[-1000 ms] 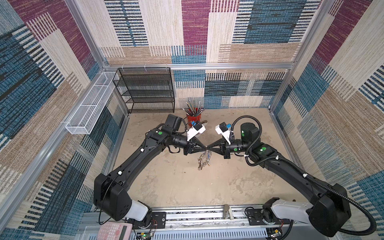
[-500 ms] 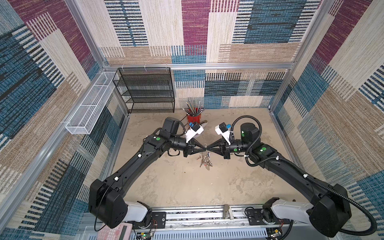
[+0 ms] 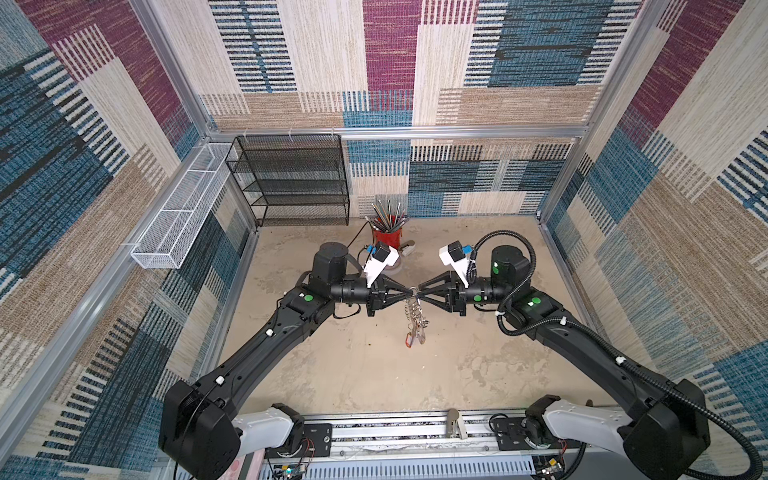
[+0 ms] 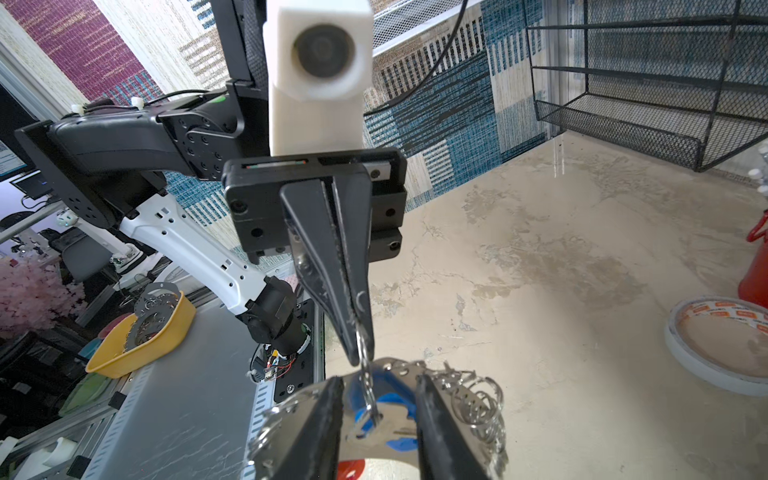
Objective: Put the keys on the keyring
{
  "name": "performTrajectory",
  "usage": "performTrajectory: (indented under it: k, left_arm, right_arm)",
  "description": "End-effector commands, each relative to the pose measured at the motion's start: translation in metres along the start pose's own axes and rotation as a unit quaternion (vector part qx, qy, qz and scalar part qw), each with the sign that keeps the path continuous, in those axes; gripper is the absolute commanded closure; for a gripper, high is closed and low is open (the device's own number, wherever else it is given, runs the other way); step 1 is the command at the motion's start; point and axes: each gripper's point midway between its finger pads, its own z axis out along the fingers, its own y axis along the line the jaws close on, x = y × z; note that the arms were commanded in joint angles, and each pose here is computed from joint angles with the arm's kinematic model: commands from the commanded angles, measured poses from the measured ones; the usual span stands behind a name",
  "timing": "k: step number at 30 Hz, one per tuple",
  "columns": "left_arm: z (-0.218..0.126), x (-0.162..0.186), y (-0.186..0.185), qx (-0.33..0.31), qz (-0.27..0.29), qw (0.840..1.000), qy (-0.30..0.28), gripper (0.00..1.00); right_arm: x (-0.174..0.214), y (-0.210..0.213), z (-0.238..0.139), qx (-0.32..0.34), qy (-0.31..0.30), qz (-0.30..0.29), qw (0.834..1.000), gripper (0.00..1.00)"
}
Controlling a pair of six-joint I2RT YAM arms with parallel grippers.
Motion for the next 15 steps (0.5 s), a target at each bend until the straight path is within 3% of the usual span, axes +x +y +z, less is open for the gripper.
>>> performTrajectory:
  k: [1,15]
  left_arm:
    - [-0.001,-0.0158,-0.0027,0.003,0.017,0.999,-0.032,1.0]
    - [-0.0027,-0.0198,-0.0061,0.01,0.025,0.998,-0.048,1.0]
  right_arm:
    - [-0.0049,0.0047,0.0006,-0.015,-0.008,-0.006,1.0,0.74]
    - [-0.0015,-0.0002,0.0034,-0.013,-0.006,-0.004,1.0,0.97]
